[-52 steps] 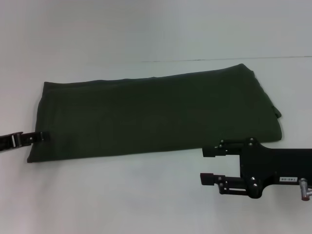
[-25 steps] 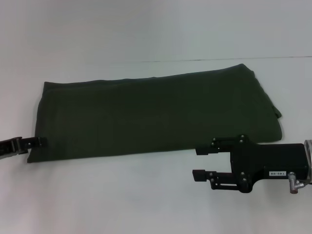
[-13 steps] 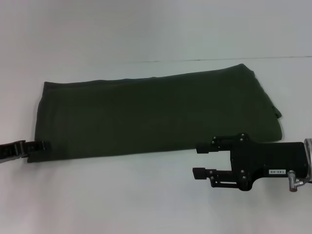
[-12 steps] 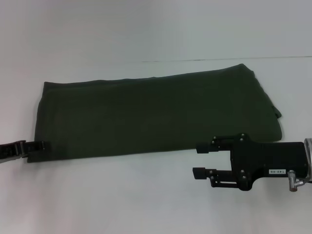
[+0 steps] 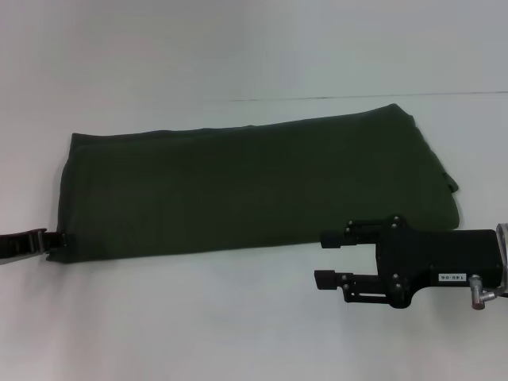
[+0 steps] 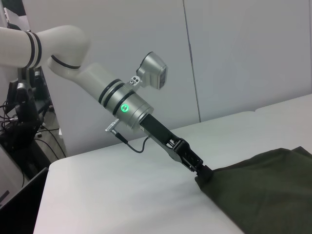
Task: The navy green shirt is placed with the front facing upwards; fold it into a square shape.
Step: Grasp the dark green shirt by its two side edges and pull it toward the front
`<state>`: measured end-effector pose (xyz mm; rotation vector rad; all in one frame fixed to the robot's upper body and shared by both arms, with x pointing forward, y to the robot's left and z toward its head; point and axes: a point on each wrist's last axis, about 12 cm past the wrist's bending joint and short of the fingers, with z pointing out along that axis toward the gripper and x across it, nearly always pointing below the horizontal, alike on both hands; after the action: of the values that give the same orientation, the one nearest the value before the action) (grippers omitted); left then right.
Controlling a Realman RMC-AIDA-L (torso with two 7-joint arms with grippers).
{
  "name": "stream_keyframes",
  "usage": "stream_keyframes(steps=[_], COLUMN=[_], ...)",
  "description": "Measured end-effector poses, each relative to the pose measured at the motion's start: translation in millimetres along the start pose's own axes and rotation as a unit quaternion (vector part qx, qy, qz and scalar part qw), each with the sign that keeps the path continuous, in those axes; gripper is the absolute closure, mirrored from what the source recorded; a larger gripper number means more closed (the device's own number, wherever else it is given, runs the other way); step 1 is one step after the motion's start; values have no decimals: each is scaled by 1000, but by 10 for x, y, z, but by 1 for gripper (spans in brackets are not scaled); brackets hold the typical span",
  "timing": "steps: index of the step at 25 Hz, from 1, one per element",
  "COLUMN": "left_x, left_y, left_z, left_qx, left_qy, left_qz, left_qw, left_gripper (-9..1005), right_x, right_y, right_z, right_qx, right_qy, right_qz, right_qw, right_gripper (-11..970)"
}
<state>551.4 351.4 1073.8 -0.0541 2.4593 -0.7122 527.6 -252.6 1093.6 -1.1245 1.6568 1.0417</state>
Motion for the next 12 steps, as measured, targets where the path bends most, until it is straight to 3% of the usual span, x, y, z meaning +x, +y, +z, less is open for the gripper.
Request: stream_keyframes(steps=[8, 12], left_x=[-6, -9], left_y=[-4, -3], left_z=[2, 1], left_qx=[0, -1], left_qy=[1, 1], left_qz=[3, 4], left_qw=[1000, 1000], left_gripper=[843, 913], right_x=[-8, -14], right_y=[-8, -8], right_z=[-14, -18], right_qx=[2, 1], right_qy=[-2, -3], right_qz=[-1, -1], right_qw=[1000, 1000], right_gripper=[333, 335])
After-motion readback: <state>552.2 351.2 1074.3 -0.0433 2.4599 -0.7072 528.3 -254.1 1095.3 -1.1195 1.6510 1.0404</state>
